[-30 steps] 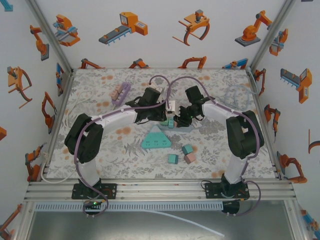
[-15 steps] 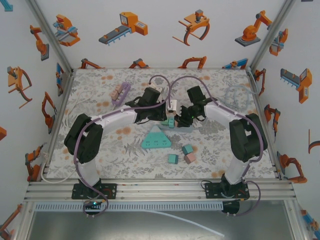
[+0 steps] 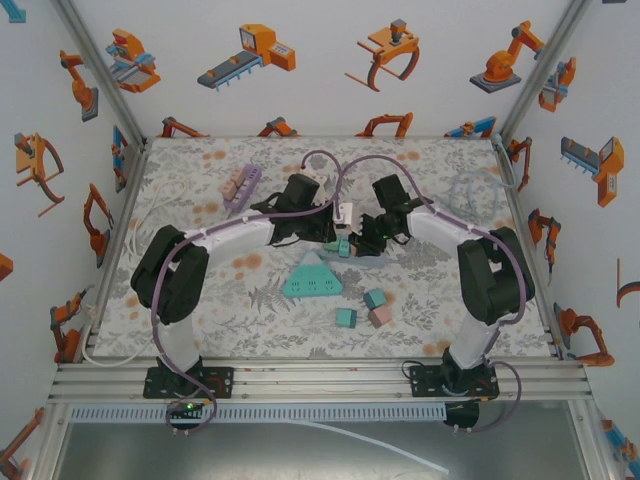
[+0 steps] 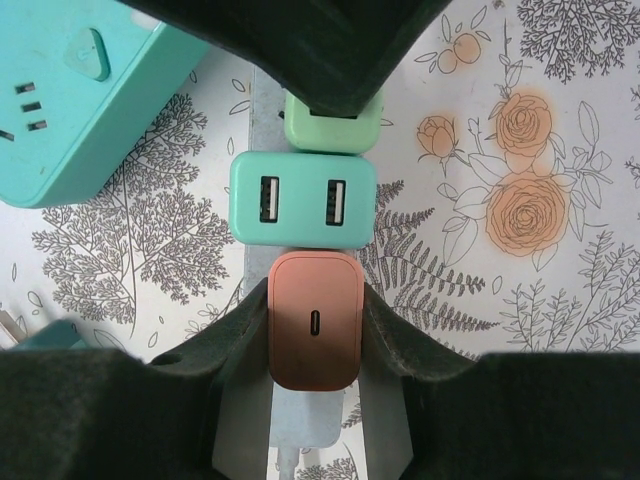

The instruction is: Pull the plug off the socket

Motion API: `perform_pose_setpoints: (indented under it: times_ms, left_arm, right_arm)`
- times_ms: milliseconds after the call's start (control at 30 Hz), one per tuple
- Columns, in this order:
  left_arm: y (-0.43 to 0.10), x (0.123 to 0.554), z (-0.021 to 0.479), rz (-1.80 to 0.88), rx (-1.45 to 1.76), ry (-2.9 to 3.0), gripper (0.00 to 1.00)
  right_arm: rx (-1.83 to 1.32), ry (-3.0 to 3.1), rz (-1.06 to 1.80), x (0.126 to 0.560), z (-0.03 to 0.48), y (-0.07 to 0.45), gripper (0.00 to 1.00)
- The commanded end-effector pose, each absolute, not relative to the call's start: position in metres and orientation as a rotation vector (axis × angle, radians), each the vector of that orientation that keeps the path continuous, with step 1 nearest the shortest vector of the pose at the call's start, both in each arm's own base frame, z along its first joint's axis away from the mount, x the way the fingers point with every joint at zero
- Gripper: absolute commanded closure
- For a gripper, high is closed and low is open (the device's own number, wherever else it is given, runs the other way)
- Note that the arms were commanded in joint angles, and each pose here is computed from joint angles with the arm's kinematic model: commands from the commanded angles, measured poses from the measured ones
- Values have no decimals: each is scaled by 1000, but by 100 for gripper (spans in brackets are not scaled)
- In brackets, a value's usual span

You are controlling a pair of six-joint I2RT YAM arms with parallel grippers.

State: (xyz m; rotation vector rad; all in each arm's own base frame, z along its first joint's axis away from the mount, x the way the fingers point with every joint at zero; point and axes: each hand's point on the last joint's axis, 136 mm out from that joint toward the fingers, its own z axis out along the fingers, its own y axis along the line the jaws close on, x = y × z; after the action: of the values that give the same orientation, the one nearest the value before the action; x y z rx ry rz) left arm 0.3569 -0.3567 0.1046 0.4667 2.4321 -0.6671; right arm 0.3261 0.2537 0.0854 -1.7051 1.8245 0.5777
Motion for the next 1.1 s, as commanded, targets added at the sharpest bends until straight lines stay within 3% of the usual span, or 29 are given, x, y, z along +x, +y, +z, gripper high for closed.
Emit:
perform_pose_setpoints:
  times_ms: [0, 467, 867, 1067]
  left_arm:
    - [-309, 293, -10, -386, 616, 2821, 58]
    - [-277, 286, -34, -207, 568, 2870, 59]
    - [-282, 283, -31, -304, 572, 2857, 59]
    - [-284, 287, -13, -379, 508, 2822, 57]
  right_arm:
    - [-1588, 1548, 717, 329, 157, 296, 100]
    - [-1609, 1477, 673, 315, 177, 299, 100]
    - [-1672, 1545, 587, 314, 158, 290, 100]
    - [-1553, 1568, 601, 320, 179, 293, 100]
